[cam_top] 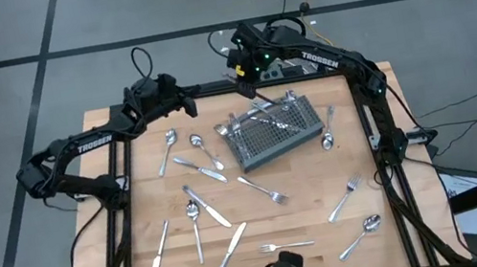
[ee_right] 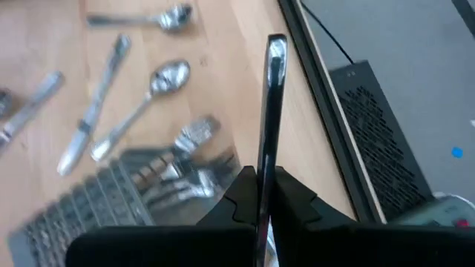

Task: Sort silverware
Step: Put the silver table knife into the silverware organizer

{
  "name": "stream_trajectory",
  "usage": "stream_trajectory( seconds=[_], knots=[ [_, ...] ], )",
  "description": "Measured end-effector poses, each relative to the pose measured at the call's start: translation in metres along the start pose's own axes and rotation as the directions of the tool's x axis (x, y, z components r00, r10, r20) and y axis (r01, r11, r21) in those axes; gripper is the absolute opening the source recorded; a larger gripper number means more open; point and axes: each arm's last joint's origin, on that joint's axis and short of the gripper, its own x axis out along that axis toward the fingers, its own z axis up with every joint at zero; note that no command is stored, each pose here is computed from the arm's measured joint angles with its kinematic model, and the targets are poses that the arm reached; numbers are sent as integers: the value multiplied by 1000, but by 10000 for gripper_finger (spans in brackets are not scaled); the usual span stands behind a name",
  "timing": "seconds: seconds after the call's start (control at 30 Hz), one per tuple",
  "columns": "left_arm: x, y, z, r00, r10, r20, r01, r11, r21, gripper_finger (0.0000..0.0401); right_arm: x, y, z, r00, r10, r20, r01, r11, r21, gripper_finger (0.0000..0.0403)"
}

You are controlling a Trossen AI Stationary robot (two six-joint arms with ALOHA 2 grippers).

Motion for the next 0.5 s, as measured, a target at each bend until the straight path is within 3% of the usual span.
stream_trajectory(
  seconds=[0.17,0.5],
  knots=[
    [0,-1,1,1000,-28,8,29,999,-34,8,-2,-18,-1,999,-8,42,5,997,78,1],
    [0,0,1,1000,-29,4,29,999,-35,8,21,-30,-22,996,75,-42,-66,980,190,1]
  ],
)
